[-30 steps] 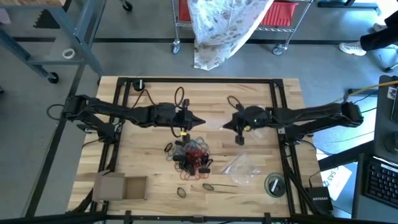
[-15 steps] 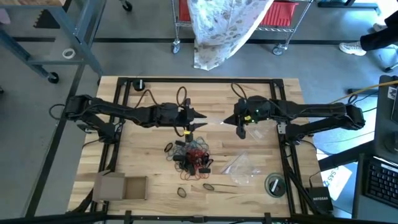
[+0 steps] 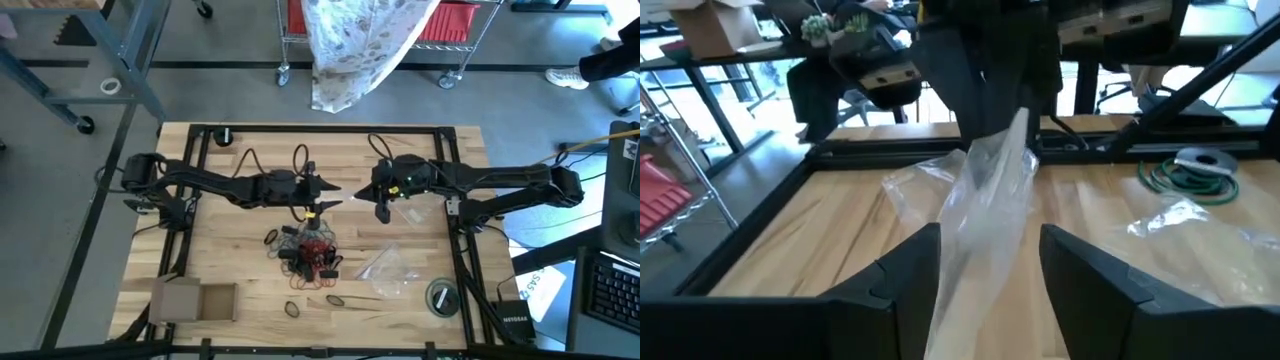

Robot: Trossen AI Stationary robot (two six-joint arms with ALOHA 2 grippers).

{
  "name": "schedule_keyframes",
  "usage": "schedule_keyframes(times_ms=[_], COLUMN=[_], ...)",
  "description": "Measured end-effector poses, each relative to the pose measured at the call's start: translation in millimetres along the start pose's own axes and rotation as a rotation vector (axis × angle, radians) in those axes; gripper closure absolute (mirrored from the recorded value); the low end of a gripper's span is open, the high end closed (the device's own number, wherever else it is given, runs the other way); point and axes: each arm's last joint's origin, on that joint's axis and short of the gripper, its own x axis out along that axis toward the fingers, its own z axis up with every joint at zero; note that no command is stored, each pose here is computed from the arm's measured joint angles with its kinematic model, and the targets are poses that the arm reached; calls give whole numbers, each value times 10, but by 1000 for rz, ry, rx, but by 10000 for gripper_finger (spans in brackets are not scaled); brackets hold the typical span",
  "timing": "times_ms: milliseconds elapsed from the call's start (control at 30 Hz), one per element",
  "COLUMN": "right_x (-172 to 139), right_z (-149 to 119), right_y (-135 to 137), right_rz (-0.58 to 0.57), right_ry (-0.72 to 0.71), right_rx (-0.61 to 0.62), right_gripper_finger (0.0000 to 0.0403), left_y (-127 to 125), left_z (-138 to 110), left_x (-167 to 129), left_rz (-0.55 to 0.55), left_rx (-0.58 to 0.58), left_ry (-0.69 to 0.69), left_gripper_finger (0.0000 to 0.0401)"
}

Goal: Sort rubber bands
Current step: Open the transparent zip lock bag

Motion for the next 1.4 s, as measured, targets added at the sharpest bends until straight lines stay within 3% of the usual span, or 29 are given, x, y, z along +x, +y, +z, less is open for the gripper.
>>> schedule_keyframes(times_ms=[133, 533, 867, 1000, 1233, 1400], right_x=[18, 17, 17, -24, -275, -204], right_z=[-7, -5, -5, 26, 338, 451], right_y=[-3, -3, -3, 8, 98, 109], right_rz=[0, 1, 1, -1, -9, -5], right_ry=[8, 6, 6, 18, 65, 32], right_rx=[1, 0, 18, 1, -141, -191], right_gripper_finger=[403, 403, 399, 377, 323, 313], left_y=[5, 13, 11, 11, 11, 6], left_z=[33, 72, 49, 50, 51, 50], left_x=[-9, -41, -41, -41, -41, -42], left_rz=[3, 4, 1, 1, 1, -1], left_rx=[8, 25, 25, 24, -15, -29], left_ry=[-25, -32, -8, -9, -9, -9], left_gripper_finger=[241, 324, 363, 371, 375, 376])
